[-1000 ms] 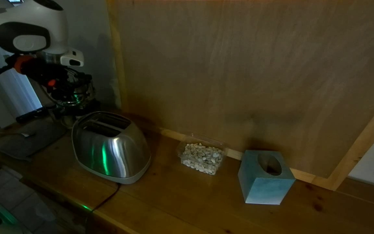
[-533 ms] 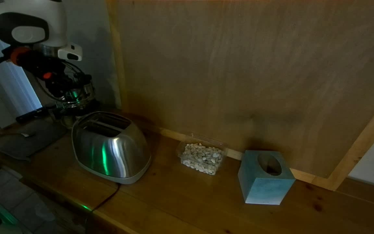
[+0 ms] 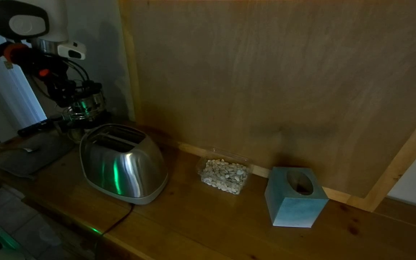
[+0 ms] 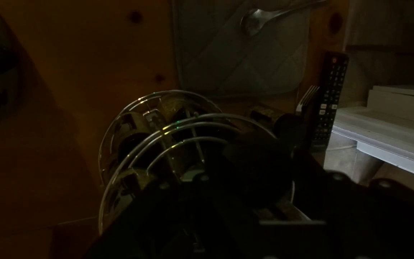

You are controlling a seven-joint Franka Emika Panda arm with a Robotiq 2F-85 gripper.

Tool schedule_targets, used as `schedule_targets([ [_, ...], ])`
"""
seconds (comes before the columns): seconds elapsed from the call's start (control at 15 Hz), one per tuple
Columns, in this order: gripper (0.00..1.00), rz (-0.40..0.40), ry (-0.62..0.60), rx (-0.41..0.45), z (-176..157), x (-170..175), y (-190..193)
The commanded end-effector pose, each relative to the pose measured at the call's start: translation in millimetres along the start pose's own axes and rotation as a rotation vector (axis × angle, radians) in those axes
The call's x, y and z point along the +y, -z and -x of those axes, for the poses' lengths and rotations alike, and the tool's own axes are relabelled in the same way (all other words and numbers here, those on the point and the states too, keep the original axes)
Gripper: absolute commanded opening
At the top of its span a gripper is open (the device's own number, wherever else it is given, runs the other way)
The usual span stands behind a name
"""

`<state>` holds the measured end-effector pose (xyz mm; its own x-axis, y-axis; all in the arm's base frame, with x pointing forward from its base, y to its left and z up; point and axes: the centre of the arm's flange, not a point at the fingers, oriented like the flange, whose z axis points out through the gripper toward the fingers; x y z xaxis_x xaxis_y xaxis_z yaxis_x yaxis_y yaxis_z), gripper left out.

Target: Straighten the tilted bottle on the rack

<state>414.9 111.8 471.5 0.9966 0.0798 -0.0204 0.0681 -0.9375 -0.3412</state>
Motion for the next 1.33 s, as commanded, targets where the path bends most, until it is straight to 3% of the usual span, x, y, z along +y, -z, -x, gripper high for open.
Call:
schedule_targets([
  [0.0, 0.29, 0.082, -0.023, -0.052, -10.7, -9.2, 13.9],
  [0.67, 0.29, 0.272, 0.010, -0.184, -26.6, -21.7, 6.8],
  [1.27, 0.29, 0.349, 0.047, -0.215, -37.8, -48.3, -1.0],
])
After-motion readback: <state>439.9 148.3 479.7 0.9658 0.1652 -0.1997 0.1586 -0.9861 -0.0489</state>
